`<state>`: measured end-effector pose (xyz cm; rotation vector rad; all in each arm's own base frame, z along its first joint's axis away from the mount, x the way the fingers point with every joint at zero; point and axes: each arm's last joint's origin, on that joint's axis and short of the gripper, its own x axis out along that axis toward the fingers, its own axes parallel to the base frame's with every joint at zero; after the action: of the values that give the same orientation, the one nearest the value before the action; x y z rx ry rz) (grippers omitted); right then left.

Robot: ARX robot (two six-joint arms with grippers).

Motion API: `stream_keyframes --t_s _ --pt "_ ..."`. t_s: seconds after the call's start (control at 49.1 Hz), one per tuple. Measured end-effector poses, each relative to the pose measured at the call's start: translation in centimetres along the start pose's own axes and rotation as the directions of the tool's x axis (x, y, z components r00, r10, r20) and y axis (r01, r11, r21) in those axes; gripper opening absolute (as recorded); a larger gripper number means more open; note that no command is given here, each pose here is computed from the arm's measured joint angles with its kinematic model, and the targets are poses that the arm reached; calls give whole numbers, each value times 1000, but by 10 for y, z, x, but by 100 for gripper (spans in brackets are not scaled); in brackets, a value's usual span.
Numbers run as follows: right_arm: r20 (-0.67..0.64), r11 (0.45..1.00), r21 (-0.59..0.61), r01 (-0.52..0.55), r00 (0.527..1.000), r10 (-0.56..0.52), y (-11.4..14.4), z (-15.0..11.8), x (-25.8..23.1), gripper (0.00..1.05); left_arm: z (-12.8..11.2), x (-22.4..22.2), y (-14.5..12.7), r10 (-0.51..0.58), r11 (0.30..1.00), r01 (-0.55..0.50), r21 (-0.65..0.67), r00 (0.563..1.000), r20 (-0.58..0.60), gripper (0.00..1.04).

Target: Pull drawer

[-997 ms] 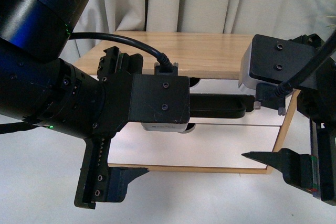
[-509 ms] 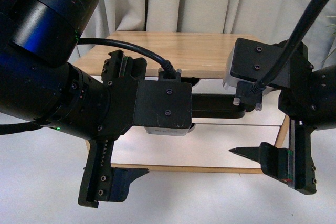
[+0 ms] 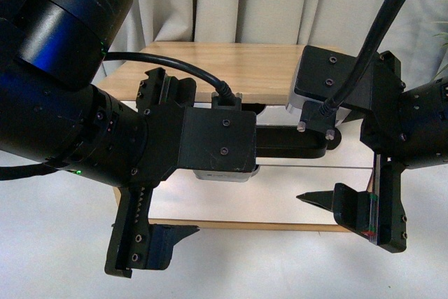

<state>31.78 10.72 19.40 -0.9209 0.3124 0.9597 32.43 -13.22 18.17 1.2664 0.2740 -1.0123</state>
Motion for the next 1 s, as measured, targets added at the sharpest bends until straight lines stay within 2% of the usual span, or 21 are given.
stream_keyframes --t_s 0.529,0.997 --pt "25 999 -13 -52 998 52 5 9 -1 96 -1 0 0 -4 1000 4 -2 1000 5 98" --pt "-47 995 2 -98 994 98 3 5 17 96 -1 0 0 -6 1000 6 -2 1000 6 98"
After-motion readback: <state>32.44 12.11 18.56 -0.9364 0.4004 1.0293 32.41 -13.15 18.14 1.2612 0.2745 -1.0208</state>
